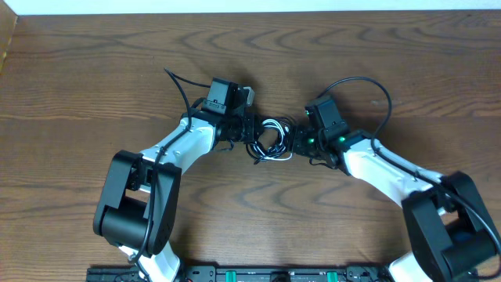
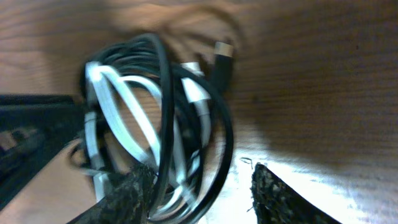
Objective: Untangle cables
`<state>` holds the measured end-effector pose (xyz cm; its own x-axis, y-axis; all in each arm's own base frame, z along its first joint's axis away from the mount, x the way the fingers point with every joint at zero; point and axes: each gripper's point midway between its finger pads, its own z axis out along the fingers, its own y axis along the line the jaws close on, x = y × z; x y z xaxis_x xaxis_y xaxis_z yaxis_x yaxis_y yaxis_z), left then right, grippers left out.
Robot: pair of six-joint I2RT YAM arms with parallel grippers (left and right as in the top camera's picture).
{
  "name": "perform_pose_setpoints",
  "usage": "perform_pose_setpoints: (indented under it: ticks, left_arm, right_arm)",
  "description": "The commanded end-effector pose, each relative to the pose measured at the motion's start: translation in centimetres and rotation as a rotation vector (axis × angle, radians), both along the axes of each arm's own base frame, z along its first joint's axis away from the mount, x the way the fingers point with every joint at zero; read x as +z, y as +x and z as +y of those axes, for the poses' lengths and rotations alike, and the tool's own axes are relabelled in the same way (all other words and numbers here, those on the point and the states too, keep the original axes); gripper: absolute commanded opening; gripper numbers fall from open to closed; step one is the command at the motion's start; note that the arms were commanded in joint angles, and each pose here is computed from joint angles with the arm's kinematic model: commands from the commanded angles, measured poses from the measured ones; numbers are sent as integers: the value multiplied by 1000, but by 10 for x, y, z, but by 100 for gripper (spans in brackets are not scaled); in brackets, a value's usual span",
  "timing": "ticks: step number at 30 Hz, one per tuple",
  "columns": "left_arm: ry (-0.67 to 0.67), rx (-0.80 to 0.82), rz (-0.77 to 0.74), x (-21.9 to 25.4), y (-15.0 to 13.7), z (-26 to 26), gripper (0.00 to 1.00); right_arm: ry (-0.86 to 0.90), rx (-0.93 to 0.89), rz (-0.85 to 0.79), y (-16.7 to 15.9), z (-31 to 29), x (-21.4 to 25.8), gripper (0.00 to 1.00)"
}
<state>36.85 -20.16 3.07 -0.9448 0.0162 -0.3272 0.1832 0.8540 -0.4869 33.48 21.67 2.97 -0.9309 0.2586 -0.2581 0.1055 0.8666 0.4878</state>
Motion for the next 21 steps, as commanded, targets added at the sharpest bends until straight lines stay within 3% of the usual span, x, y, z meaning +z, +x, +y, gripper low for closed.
perform_pose_setpoints:
  ticks: [1, 7, 12, 18, 21]
  left_arm:
    - [6, -42, 8, -10, -6, 0, 37]
    - [30, -79, -20, -11, -5, 2, 37]
    - [110, -40, -33, -17, 0, 16, 37]
    - [118, -40, -22, -18, -3, 17, 37]
    - [118, -40, -22, -18, -3, 17, 36]
  right_arm:
    - [-20, -42, 18, 7, 0, -14, 46]
    - [-44, -44, 62, 4, -2, -40, 28]
    - [-55, -47, 66, 4, -3, -44, 2]
    - [-53, 20, 38, 5, -2, -40, 1]
    - [77, 92, -1, 12, 13, -18, 1]
